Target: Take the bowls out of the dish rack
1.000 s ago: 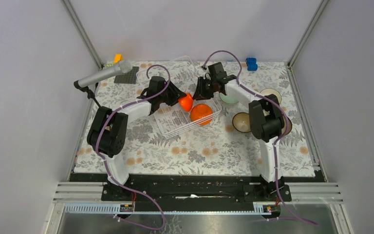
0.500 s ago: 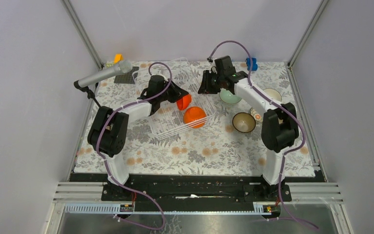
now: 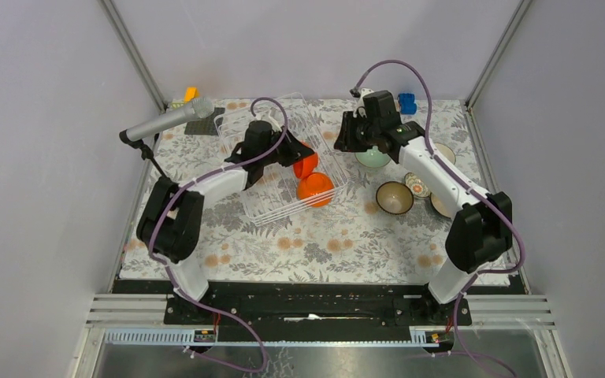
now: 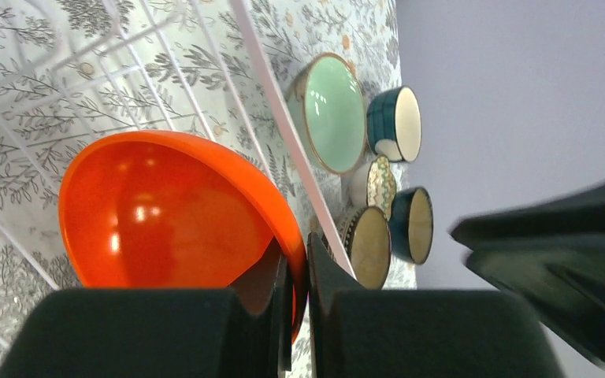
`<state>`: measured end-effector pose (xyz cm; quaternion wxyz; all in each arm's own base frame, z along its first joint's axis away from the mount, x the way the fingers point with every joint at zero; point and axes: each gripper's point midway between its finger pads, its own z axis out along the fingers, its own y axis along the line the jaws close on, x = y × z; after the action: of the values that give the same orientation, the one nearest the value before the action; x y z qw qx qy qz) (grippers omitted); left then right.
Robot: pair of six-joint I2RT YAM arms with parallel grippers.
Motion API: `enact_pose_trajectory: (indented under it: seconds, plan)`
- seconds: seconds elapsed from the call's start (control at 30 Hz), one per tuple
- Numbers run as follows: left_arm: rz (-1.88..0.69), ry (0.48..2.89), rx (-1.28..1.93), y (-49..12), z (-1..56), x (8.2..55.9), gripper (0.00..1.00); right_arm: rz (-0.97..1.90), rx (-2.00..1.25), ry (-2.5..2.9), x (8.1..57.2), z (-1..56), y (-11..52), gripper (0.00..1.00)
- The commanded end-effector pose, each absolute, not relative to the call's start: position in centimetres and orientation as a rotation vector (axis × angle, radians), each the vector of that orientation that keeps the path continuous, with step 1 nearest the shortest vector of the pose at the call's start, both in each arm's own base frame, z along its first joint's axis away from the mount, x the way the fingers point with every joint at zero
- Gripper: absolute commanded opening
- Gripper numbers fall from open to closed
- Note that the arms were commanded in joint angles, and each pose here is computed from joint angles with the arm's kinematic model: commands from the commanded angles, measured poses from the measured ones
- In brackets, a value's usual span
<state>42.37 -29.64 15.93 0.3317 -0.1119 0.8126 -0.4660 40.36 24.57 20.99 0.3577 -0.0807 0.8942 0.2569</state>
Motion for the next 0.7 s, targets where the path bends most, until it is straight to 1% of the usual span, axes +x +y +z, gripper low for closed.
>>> enact_pose_trajectory:
  seconds: [0.0,0.1,0.23,0.3,0.37,0.5,0.67]
  plan:
    - [-1.132,1.95,-0.088,-29.7,24.9,40.1,0.0,0.563,-0.193,2.256,39.8,21.9,22.6,0.34]
    - [-0.987,1.955,-0.049,-28.2,26.2,38.0,0.0,0.535,-0.177,2.248,39.3,21.7,21.9,0.34]
    - [-0.808,1.965,-0.058,-24.6,27.3,34.7,0.0,0.544,-0.182,2.254,38.7,21.3,21.8,0.36]
    - [-0.731,1.963,-0.097,-22.3,27.1,33.3,0.0,0.592,-0.233,2.273,38.1,20.9,22.7,0.41]
    - [-0.632,1.984,-0.154,-19.8,26.5,32.0,0.0,0.594,-0.328,2.295,37.3,20.9,24.1,0.44]
    - [-0.418,2.032,-0.282,-14.5,25.2,29.4,0.0,0.421,-0.432,2.311,36.5,19.9,25.4,0.5]
    - [-0.193,2.048,-0.485,-8.7,22.8,26.3,0.0,0.458,-0.453,2.311,35.9,19.5,26.7,0.5]
